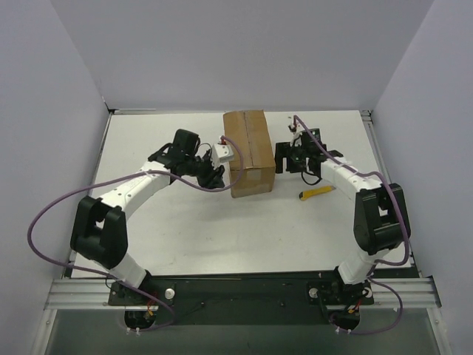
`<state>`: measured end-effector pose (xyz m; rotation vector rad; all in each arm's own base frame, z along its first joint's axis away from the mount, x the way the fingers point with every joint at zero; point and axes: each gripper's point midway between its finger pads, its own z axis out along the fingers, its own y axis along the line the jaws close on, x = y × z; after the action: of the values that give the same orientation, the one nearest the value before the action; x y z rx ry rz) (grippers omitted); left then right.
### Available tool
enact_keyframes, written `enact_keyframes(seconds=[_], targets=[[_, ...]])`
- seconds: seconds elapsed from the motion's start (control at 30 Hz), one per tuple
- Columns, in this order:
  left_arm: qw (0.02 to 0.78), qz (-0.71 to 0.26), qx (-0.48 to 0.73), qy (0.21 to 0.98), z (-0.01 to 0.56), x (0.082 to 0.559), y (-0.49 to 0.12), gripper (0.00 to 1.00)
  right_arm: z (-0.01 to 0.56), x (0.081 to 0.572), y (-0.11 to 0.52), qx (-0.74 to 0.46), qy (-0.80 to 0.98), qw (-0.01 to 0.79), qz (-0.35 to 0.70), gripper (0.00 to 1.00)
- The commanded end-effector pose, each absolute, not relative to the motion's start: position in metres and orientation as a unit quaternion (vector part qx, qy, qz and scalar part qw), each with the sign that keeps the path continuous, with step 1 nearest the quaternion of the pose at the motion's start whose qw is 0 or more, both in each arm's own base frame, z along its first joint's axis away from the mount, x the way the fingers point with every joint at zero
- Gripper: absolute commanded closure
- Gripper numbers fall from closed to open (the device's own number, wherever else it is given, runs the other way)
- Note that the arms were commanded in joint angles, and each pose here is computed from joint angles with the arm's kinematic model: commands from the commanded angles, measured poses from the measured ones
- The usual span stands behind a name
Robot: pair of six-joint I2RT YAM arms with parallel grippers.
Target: Unpack the express box
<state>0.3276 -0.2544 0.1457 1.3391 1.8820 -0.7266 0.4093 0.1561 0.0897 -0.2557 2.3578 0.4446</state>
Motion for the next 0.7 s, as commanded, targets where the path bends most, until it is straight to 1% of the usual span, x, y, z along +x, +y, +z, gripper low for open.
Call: enact_keyframes(seconds=[0.0,0.03,0.1,0.13,0.2,0.23,0.3,0.33,0.37,0.4,0.43,0.47,0.5,0.53,0.57,0.6,0.63,0.67], targets=[[0.392,-0.242,0.49,0.74,0.173,0.333,-0.219,0.52,0.123,0.396,0.155,-0.113,0.905,0.368,0.181,0.27],[0.398,-0.244,0.472,0.747,0.18,0.336,-0.214,0.48,0.141,0.397,0.155,-0.119,0.901,0.377,0.181,0.24],[0.421,-0.246,0.446,0.751,0.194,0.348,-0.21,0.42,0.164,0.403,0.153,-0.136,0.892,0.396,0.171,0.21],[0.431,-0.252,0.414,0.761,0.204,0.357,-0.206,0.39,0.184,0.41,0.154,-0.143,0.884,0.41,0.17,0.18],[0.45,-0.266,0.385,0.761,0.213,0.376,-0.211,0.37,0.2,0.418,0.154,-0.16,0.877,0.424,0.161,0.18],[0.45,-0.28,0.353,0.771,0.217,0.383,-0.212,0.37,0.2,0.421,0.155,-0.162,0.881,0.416,0.158,0.18],[0.466,-0.288,0.315,0.775,0.228,0.409,-0.219,0.37,0.228,0.441,0.152,-0.177,0.87,0.441,0.13,0.19],[0.464,-0.302,0.273,0.787,0.234,0.419,-0.221,0.37,0.216,0.449,0.149,-0.178,0.881,0.423,0.115,0.2],[0.468,-0.293,0.237,0.799,0.236,0.438,-0.218,0.37,0.236,0.465,0.145,-0.178,0.872,0.447,0.09,0.2],[0.47,-0.294,0.215,0.804,0.239,0.447,-0.218,0.37,0.236,0.474,0.14,-0.192,0.869,0.45,0.067,0.21],[0.472,-0.299,0.189,0.807,0.242,0.455,-0.218,0.37,0.221,0.487,0.134,-0.193,0.875,0.441,0.045,0.24],[0.483,-0.284,0.172,0.81,0.243,0.47,-0.215,0.37,0.227,0.501,0.123,-0.182,0.873,0.452,0.012,0.25],[0.489,-0.28,0.166,0.809,0.244,0.478,-0.215,0.37,0.221,0.51,0.116,-0.174,0.876,0.45,-0.007,0.26],[0.494,-0.275,0.159,0.809,0.245,0.486,-0.215,0.37,0.203,0.523,0.113,-0.169,0.881,0.441,-0.018,0.27],[0.489,-0.265,0.154,0.817,0.233,0.497,-0.215,0.38,0.197,0.532,0.104,-0.159,0.883,0.44,-0.026,0.28],[0.499,-0.262,0.157,0.811,0.24,0.506,-0.218,0.38,0.196,0.542,0.102,-0.153,0.88,0.448,-0.029,0.29],[0.5,-0.257,0.157,0.812,0.238,0.514,-0.219,0.38,0.178,0.547,0.101,-0.147,0.888,0.434,-0.031,0.3],[0.492,-0.253,0.155,0.819,0.221,0.522,-0.221,0.38,0.172,0.549,0.104,-0.144,0.891,0.429,-0.026,0.3]])
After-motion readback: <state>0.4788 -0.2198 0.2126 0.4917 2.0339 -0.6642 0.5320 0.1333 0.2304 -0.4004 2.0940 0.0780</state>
